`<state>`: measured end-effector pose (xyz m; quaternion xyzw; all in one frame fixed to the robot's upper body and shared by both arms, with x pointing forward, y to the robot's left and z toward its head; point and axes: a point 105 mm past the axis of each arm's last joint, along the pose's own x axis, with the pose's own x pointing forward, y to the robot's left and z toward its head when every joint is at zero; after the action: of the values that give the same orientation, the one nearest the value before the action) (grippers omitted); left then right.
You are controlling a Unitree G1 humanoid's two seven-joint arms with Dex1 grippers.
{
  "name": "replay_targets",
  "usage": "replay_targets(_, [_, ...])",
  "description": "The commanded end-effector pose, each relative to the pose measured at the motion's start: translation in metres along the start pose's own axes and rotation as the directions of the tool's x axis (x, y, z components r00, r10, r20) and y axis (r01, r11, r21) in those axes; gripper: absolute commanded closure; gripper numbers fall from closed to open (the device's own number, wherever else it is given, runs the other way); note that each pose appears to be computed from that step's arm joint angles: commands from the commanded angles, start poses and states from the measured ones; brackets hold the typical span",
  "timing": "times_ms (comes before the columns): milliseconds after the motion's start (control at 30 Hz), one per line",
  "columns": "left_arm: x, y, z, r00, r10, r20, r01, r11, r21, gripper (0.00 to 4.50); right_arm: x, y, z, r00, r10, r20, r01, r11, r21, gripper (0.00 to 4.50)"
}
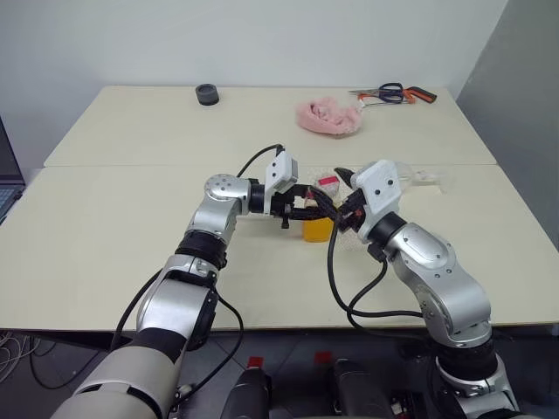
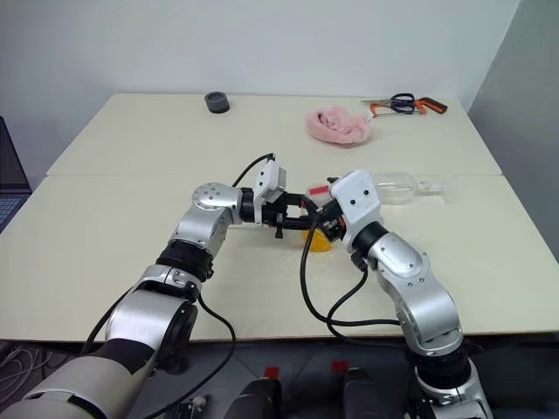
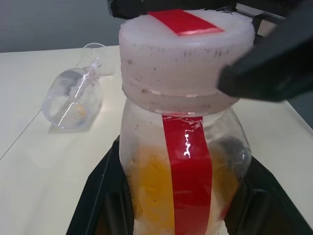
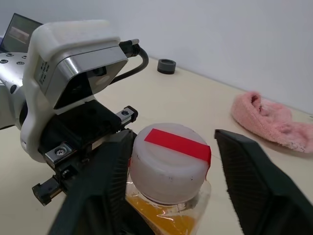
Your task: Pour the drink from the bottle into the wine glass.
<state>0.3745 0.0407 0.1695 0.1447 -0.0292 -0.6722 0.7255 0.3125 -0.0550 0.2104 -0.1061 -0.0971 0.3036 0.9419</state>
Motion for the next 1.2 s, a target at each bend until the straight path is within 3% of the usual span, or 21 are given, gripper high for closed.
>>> replay_targets(33, [0.001,0.005,0.016,1.000,-0.002,0.019,0.001,0.998,0.061,2.71,-0.002,-0.002,0.011,0.998,0.010,0.056,-0.010,1.000,-0.001,2.69])
replay_targets(200, [0.002,0.005,0.016,1.000,-0.004,0.019,0.003,0.998,0.059,2.72,0.003,0.004,0.017,0.977,0.185,0.106,-0.181,0.982,-0.048,2.69])
replay_targets(367, [0.003,0.004,0.018,1.000,-0.017,0.025,0.016,0.998,0.060,2.72,0.008,-0.006,0.009,0.901,0.424,0.094,-0.426,0.905,0.004,2.69])
replay_targets(567, [0.005,0.003,0.020,0.999,-0.025,0.032,0.023,0.997,0.069,2.74,0.018,-0.032,-0.002,0.882,0.467,0.053,-0.470,0.877,0.093,2.69])
replay_targets(633, [0.005,0.003,0.020,0.999,-0.026,0.031,0.024,0.997,0.072,2.74,0.019,-0.039,0.003,0.897,0.436,0.069,-0.440,0.894,0.085,2.69])
replay_targets(900, [0.006,0.002,0.019,0.999,-0.022,0.033,0.020,0.997,0.075,2.76,0.005,-0.040,0.020,0.945,0.299,0.129,-0.303,0.953,0.010,0.00])
replay_targets(1100, [0.006,0.003,0.019,0.999,-0.019,0.033,0.016,0.997,0.073,2.76,-0.001,-0.028,0.020,0.989,0.086,0.123,-0.071,0.990,-0.119,0.00])
replay_targets(1200, [0.007,0.003,0.019,0.999,-0.022,0.032,0.019,0.997,0.073,2.76,-0.001,-0.020,0.016,0.992,0.060,0.110,-0.041,0.984,-0.171,0.00])
